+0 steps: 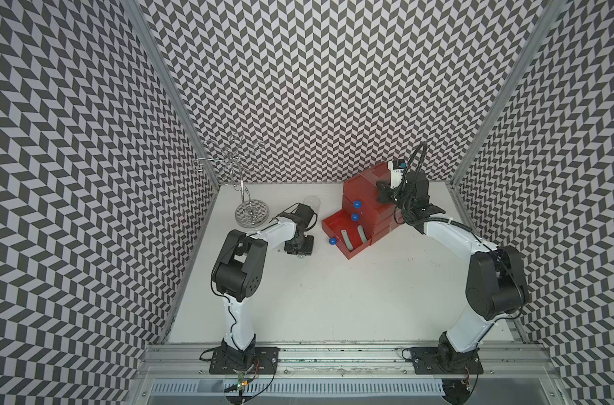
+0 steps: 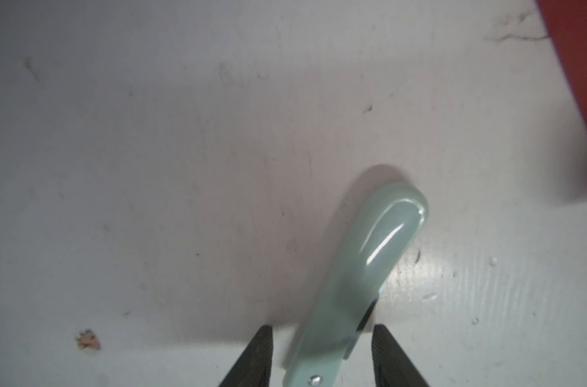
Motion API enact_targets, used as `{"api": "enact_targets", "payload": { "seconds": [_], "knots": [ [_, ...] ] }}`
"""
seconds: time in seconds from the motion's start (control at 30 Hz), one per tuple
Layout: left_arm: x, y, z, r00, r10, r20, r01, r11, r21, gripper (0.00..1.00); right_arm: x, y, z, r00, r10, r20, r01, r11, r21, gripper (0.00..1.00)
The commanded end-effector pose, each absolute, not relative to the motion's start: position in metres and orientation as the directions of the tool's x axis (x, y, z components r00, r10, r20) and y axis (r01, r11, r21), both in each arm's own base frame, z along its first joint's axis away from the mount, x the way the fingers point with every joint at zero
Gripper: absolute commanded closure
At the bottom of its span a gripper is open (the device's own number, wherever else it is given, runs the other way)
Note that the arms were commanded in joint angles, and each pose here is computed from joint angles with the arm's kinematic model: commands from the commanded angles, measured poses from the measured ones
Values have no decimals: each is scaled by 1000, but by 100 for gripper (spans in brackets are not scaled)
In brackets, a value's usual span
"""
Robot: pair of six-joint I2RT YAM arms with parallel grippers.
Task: Place the fruit knives into the drawer by color
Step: Pick up the fruit knife from the center of the board.
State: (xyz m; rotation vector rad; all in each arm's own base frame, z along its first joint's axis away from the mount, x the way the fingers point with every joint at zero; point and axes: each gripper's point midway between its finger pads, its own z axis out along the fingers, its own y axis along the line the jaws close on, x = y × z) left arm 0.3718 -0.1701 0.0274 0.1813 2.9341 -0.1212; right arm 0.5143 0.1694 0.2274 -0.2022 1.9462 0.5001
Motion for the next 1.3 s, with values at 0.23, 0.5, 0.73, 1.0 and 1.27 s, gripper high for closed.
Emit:
{"api": "enact_targets", "payload": {
  "seconds": [0.23, 0.5, 0.73, 1.0, 1.27],
  "knots": [
    [392, -177, 32, -965, 136, -223, 154, 986, -66, 50, 404, 151, -4, -942, -7, -337, -122, 939, 321, 100],
    [394, -174, 31, -965, 166, -202, 175, 984, -30, 50, 404, 150, -4, -942, -8, -336, -120, 942, 314, 100],
    [391, -178, 25, -966, 197, -167, 203, 979, -18, 51, 404, 150, -4, -941, -7, -337, -119, 942, 313, 100],
    [387, -186, 17, -963, 233, -137, 234, 972, 6, 51, 404, 150, -4, -941, -7, -337, -119, 942, 313, 100],
    [382, -184, 12, -966, 233, -111, 232, 972, 26, 56, 404, 150, -4, -941, -7, -338, -119, 942, 315, 100]
  ]
}}
